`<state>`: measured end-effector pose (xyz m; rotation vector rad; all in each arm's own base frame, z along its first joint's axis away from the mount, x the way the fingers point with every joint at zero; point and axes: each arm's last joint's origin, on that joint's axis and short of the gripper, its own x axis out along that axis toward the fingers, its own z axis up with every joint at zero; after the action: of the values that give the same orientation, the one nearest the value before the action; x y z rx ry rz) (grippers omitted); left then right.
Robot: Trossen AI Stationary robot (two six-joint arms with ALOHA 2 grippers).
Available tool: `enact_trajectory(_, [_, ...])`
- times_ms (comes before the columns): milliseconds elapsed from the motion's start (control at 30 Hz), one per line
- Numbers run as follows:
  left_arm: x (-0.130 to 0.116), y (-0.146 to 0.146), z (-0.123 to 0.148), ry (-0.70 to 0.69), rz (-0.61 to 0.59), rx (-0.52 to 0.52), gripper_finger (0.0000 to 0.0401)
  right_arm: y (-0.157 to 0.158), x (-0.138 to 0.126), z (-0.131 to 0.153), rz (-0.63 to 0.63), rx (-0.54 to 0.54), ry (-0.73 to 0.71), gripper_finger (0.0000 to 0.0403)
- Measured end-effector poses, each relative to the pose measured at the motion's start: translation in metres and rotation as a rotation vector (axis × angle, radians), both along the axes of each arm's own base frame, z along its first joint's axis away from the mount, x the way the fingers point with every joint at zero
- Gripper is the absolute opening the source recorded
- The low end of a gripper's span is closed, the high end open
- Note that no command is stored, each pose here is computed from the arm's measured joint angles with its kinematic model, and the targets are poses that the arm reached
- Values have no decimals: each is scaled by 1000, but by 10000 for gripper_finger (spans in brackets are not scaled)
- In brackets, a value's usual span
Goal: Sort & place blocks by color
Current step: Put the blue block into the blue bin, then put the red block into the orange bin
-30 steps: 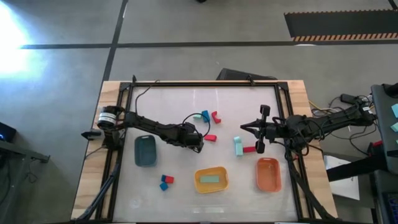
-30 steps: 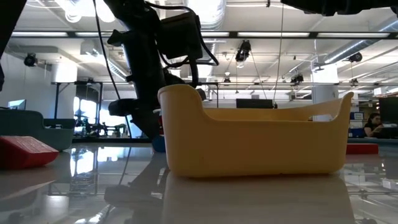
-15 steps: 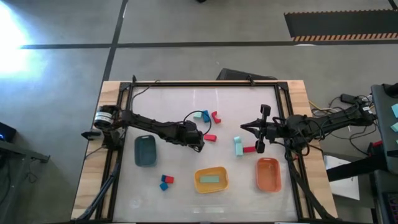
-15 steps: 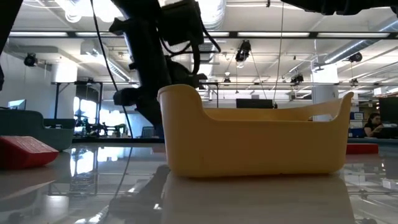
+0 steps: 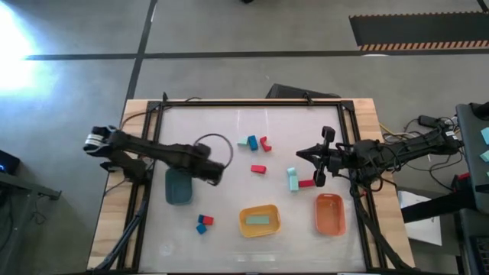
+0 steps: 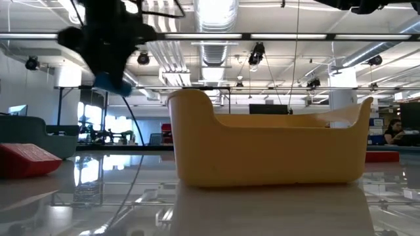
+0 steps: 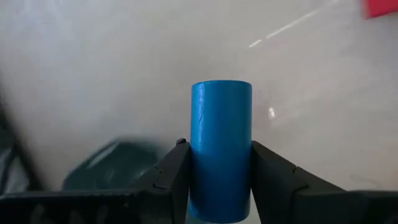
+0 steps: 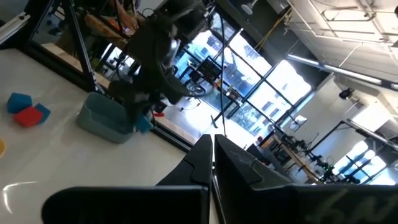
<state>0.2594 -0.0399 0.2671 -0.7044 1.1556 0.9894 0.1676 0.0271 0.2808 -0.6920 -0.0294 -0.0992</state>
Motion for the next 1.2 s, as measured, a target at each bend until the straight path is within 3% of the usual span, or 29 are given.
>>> enact_trajectory(200, [-32,-12,-3,7,147,-84,115,0,0,0,-1,-16,-2,9])
enact_trajectory(333, [-44,-20,-20,102,211,-171,115,0,1,0,-1,-18,2,9])
enact_trajectory(533, [-54,-23,-46,209,285,-183,115,0,1,0,-1,-18,3,9])
enact_trajectory(767, [-56,-22,-65,272,294,-158,159,0,1,0,-1,-18,4,9])
enact_trajectory(967, [-57,-22,-69,269,284,-160,165,0,1,0,-1,-18,4,9])
enact_trajectory(1200, [-52,-24,-62,236,178,-123,167,0,1,0,1,10,2,9])
